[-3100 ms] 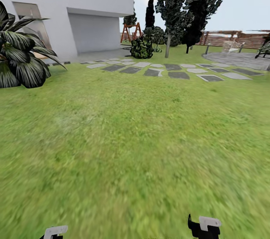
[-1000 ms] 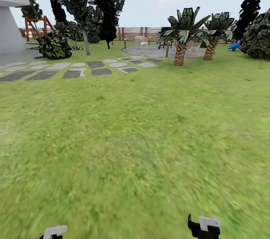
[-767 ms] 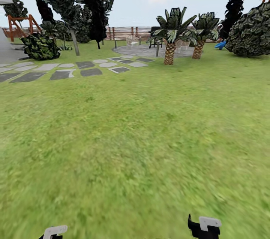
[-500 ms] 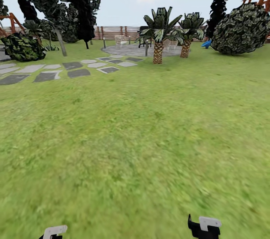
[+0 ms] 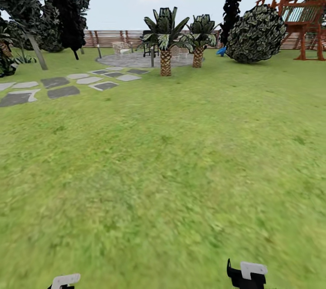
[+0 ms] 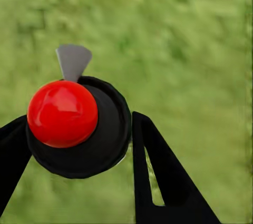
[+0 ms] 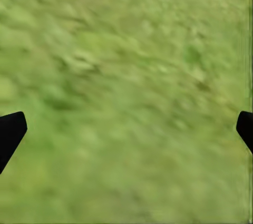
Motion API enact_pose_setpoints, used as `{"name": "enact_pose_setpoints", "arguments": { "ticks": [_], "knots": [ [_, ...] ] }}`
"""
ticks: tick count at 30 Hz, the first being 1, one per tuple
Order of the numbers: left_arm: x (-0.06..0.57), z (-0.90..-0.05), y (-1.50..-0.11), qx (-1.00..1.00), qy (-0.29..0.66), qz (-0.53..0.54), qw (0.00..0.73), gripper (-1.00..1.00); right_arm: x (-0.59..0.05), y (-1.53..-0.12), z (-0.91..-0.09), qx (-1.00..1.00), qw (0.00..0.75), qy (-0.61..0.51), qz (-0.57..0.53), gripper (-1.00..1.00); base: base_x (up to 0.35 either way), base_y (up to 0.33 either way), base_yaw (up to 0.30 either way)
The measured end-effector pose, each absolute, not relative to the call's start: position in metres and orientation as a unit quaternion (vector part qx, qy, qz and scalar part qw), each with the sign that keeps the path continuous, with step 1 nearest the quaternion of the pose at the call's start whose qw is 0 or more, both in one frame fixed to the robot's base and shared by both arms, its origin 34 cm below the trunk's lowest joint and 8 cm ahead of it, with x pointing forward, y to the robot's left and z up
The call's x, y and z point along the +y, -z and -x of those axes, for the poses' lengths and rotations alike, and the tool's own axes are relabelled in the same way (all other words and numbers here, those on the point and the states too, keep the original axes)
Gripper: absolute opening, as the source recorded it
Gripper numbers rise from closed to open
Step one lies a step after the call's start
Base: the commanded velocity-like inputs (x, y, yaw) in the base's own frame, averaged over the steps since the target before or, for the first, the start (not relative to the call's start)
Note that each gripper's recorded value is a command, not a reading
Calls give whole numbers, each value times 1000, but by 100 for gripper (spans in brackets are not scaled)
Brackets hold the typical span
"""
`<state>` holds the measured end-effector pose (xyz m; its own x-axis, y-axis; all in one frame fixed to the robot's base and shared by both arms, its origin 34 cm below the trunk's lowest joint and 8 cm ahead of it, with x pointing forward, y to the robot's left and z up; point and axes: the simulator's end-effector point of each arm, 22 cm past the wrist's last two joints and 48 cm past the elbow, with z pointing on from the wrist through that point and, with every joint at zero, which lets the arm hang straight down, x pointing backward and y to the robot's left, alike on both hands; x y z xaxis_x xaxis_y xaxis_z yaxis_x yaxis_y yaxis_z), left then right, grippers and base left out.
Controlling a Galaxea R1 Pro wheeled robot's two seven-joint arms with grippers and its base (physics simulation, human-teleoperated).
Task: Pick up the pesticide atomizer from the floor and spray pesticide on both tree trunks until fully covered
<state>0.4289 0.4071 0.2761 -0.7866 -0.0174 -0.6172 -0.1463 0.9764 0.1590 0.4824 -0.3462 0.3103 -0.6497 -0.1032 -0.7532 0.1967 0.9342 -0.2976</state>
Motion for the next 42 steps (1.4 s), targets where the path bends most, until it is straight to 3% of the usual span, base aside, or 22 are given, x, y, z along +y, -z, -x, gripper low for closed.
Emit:
{"name": "enact_pose_setpoints", "arguments": {
  "ticks": [42],
  "knots": [
    [410,-423,-271,942,-102,43,316,-100,-346,-304,-478,894,410,180,-25,100,232,-200,-285]
  ]
}}
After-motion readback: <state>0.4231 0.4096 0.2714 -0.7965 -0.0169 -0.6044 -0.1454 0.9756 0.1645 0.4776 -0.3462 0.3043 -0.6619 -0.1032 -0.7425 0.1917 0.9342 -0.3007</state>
